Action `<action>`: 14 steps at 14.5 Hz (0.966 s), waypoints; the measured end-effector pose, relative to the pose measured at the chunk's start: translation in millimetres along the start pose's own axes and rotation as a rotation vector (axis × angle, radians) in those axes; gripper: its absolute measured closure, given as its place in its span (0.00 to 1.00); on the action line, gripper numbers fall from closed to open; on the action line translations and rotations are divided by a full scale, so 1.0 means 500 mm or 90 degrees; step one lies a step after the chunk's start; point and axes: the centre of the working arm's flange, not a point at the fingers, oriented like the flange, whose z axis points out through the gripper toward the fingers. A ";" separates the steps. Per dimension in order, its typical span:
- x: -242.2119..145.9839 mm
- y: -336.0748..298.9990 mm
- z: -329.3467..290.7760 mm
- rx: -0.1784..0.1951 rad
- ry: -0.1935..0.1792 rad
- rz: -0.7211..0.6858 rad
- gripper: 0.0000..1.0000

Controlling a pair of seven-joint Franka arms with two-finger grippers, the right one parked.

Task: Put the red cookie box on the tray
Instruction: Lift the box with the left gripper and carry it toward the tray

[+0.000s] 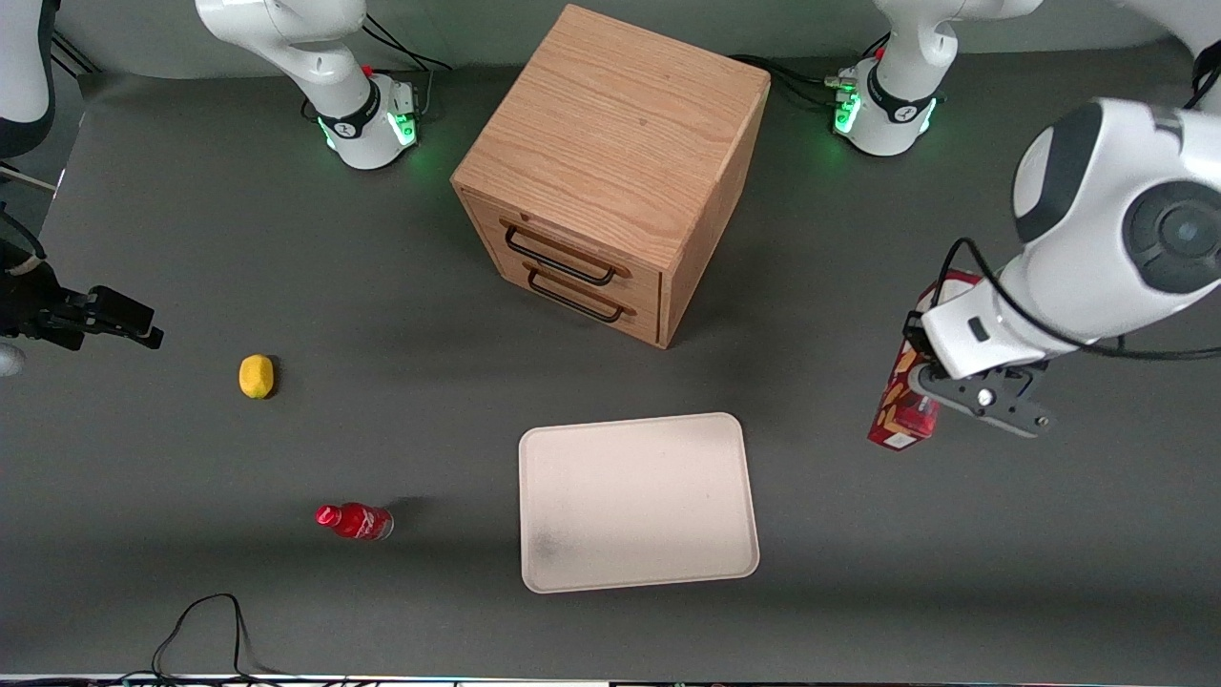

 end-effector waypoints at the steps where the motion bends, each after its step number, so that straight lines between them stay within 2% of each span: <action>1: -0.003 0.001 -0.007 0.000 0.003 0.000 0.96; 2: -0.002 0.003 -0.006 -0.005 0.004 0.000 0.96; 4: 0.006 0.012 0.001 -0.033 0.009 -0.008 0.96; 7: 0.038 0.022 -0.020 -0.050 0.035 -0.062 0.96; 10: 0.123 0.079 -0.010 -0.067 0.061 -0.137 0.96; 12: 0.199 0.148 0.040 -0.081 0.078 -0.188 0.96; 14: 0.268 0.205 0.122 -0.086 0.108 -0.224 0.96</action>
